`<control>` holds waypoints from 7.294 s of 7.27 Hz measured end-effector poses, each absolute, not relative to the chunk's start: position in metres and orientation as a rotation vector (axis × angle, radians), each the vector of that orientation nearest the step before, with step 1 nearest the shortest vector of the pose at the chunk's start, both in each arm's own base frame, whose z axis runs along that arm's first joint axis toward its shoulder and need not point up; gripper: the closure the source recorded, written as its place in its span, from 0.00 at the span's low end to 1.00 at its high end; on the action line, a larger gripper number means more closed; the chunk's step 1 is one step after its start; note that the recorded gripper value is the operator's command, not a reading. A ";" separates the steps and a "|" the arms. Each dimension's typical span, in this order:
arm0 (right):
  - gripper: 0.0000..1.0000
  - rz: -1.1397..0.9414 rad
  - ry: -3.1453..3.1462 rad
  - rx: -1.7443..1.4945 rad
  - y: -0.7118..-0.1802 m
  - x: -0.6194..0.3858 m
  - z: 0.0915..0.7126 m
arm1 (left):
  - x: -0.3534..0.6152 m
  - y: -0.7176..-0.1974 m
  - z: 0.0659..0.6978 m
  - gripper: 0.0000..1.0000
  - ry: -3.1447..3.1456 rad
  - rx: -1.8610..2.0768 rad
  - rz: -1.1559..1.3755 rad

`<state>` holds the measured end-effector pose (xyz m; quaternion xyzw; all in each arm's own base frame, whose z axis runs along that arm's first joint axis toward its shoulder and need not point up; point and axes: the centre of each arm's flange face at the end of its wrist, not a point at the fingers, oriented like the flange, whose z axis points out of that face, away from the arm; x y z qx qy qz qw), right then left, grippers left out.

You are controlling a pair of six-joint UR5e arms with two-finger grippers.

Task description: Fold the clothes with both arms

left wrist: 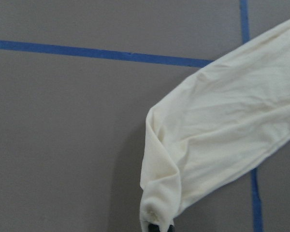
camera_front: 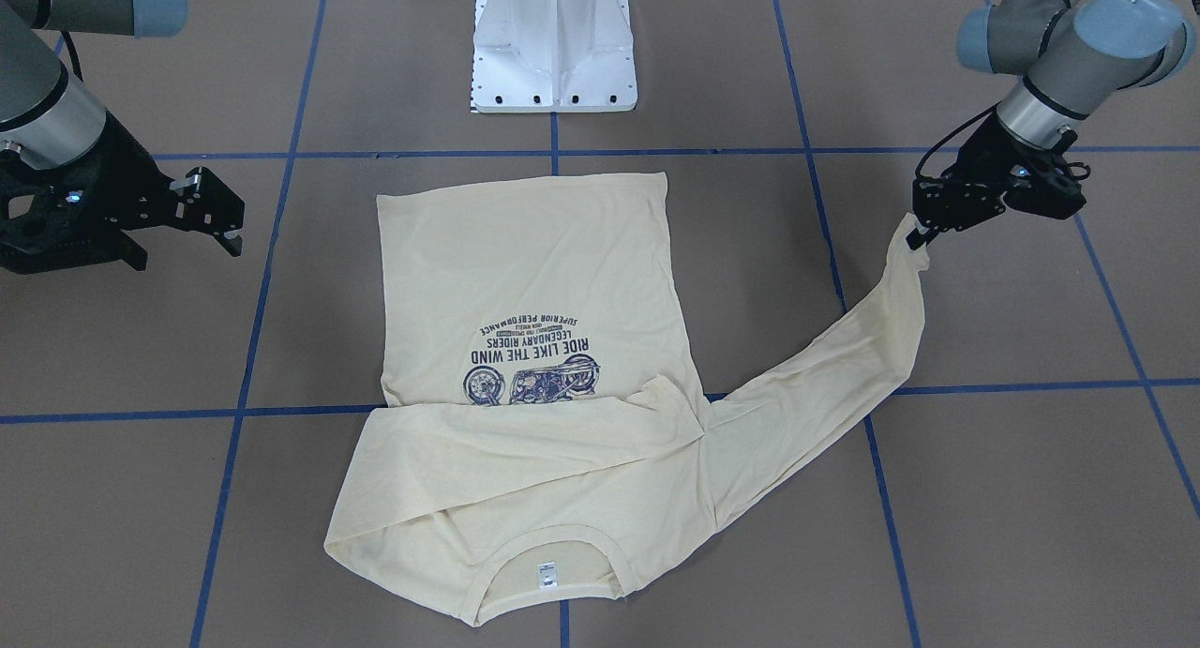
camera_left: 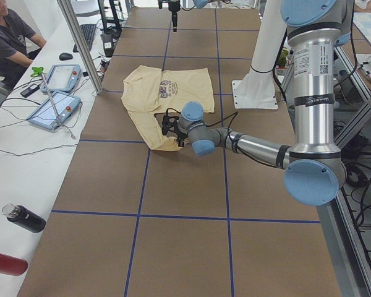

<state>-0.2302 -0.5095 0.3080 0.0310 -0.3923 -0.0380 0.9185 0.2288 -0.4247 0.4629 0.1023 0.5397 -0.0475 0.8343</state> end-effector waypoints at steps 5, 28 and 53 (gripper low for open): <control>0.00 -0.137 -0.743 0.049 -0.473 -0.195 0.348 | 0.193 -0.536 0.278 1.00 1.242 0.139 -0.143; 0.00 -0.127 -0.752 0.012 -0.492 -0.213 0.352 | 0.618 -0.565 0.085 0.00 1.356 0.188 -0.375; 0.12 -0.039 -0.775 -0.072 -0.329 -0.492 0.370 | 0.428 -0.411 0.164 0.00 1.265 0.186 -0.298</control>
